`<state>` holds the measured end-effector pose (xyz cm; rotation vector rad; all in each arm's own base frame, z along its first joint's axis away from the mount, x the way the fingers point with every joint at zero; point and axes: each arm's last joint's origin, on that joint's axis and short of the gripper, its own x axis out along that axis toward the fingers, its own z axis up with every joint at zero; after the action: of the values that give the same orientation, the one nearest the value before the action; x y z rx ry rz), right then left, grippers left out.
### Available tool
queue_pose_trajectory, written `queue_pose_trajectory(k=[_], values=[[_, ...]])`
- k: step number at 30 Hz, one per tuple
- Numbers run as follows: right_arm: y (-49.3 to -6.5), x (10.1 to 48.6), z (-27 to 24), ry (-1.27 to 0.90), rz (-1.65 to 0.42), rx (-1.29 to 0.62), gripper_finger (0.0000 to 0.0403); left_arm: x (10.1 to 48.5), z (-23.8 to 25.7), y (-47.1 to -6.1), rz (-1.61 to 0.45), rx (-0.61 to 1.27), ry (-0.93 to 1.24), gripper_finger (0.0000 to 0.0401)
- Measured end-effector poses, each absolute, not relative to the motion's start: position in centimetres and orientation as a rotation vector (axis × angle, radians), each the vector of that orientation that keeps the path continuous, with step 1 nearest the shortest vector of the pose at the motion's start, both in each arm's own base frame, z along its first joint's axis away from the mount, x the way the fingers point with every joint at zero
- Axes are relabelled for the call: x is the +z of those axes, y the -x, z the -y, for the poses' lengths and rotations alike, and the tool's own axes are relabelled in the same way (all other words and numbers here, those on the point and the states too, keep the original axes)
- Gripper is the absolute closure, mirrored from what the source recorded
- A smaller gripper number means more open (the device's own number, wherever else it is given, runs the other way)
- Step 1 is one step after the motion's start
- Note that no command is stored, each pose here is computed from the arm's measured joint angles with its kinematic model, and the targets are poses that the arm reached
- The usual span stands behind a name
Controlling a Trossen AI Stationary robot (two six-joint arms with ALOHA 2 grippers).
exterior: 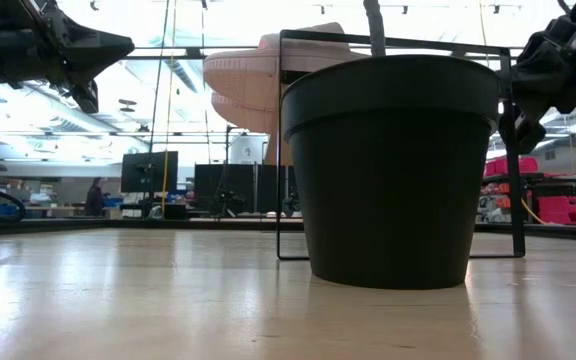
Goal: Pick and place slides into the shelf
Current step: Return to Home Position
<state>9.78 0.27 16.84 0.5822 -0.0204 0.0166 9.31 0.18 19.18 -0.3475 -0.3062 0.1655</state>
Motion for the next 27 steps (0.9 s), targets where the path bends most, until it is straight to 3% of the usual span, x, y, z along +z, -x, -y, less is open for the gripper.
queue_pose_trajectory(k=[10,14,27], values=[[-9.78,16.82,-0.28,-0.581,0.016,0.021,0.0385,19.18,-0.18,-9.31,0.306,0.166,0.347,0.0373],[-9.78,16.81,-0.29,-0.435,0.017,0.021,0.0384,19.18,-0.18,-9.31,0.306,0.166,0.347,0.0365],[-9.78,16.76,-0.36,-0.364,0.006,0.044,0.0383,19.18,-0.18,-9.31,0.306,0.166,0.347,0.0374]])
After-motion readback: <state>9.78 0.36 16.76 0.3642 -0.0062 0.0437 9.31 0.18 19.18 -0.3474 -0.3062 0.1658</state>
